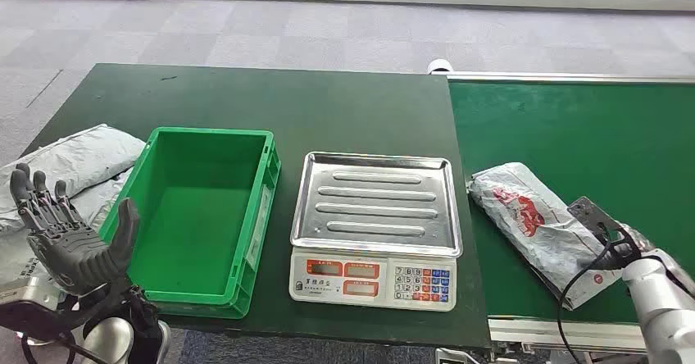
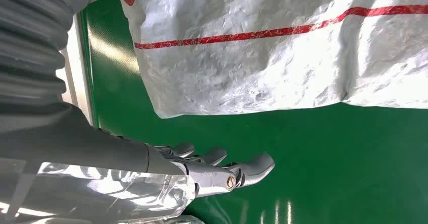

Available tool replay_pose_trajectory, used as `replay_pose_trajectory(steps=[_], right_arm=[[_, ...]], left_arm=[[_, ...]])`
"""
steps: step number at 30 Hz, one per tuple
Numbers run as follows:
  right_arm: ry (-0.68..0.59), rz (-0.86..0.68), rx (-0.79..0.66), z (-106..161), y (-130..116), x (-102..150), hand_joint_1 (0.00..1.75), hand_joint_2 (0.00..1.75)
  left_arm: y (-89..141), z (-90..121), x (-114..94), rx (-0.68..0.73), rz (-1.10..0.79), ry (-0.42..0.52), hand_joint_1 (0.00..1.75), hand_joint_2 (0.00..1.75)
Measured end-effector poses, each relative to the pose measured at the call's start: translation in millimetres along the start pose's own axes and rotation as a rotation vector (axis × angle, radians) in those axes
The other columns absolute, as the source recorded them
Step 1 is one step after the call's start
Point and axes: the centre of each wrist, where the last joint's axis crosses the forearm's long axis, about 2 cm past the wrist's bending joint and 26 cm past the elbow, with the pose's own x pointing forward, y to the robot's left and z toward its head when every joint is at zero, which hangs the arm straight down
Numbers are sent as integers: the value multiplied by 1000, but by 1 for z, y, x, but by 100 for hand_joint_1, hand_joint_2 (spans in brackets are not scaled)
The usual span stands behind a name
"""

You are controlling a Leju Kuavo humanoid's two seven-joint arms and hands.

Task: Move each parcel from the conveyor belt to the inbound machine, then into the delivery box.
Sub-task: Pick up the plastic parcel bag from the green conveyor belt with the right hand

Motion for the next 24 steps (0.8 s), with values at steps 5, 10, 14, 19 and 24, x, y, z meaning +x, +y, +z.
replay_pose_trajectory(steps=[5, 10, 14, 19, 24], right_arm=[[-3, -4, 5, 0, 1, 0, 0, 175], [-29, -25, 28, 1, 8, -1, 0, 175], [-55, -39, 44, 1, 17, 3, 87, 175], [-120, -33, 184, 4, 40, 15, 175, 175], [-173, -27, 237, 8, 61, 20, 175, 175]], left_arm=[[0, 0, 0, -1, -1, 1, 0, 175], [2, 0, -2, 3, 17, 3, 0, 175], [4, 0, -2, 2, 24, 0, 0, 175], [3, -4, -2, -23, 38, -1, 0, 175], [3, -6, -4, -46, 49, 0, 0, 175]])
